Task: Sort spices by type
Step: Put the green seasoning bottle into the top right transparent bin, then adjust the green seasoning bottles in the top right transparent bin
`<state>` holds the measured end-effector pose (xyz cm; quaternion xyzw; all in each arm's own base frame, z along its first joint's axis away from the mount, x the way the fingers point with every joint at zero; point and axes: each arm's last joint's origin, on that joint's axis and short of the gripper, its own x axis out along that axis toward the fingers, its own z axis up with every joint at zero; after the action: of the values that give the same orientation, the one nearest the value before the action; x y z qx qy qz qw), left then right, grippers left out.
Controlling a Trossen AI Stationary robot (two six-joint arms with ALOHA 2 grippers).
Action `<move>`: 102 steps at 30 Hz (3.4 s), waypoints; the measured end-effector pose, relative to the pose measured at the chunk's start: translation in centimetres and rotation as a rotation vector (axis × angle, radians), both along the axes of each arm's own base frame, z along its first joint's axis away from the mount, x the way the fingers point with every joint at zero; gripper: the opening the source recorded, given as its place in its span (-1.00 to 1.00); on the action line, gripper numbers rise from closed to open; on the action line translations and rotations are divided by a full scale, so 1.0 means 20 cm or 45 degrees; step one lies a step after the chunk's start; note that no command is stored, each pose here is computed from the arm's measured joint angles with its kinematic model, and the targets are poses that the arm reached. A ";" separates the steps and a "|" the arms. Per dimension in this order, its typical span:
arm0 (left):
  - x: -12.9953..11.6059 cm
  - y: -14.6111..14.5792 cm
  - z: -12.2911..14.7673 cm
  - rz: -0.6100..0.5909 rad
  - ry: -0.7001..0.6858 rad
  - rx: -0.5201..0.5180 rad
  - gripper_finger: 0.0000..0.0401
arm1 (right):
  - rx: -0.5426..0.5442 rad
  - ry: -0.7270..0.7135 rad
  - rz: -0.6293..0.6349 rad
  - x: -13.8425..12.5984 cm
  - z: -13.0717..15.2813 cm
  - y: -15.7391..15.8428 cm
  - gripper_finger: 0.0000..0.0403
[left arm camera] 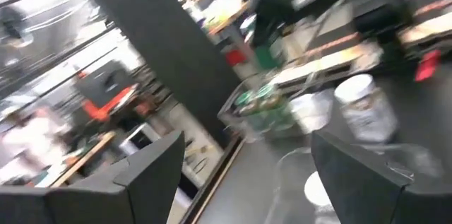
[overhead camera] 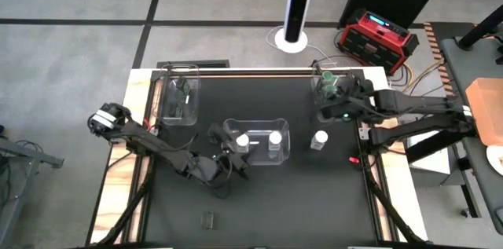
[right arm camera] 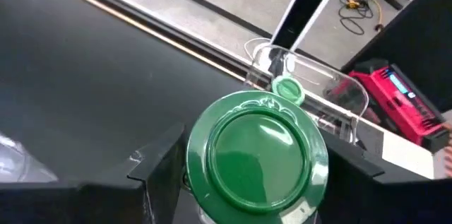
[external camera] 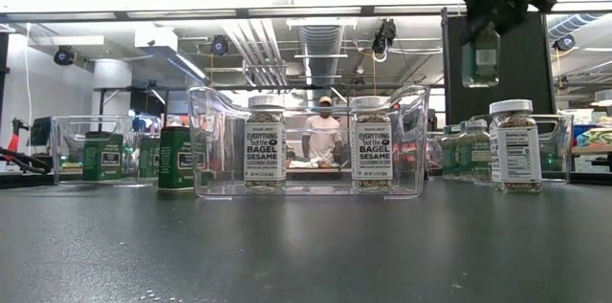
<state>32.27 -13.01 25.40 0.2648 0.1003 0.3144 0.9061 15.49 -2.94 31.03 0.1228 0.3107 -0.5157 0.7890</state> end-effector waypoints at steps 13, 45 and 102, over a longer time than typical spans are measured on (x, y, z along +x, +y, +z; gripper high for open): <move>-0.04 -0.01 0.12 -0.271 -0.089 -0.050 0.45 | 0.041 -0.101 0.008 -0.18 -0.22 -0.03 0.17; -0.03 -0.02 0.12 -0.405 -0.088 -0.050 0.45 | 0.091 -0.030 0.131 -0.16 -0.39 -0.19 0.17; -0.03 -0.02 0.11 -0.401 -0.065 -0.043 0.45 | 0.209 -0.002 0.080 -0.07 -0.52 -0.30 0.40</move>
<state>31.65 -13.43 27.52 0.2541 0.0397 0.1732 0.9507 14.16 -8.96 20.68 0.1775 0.3551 -0.4632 0.7923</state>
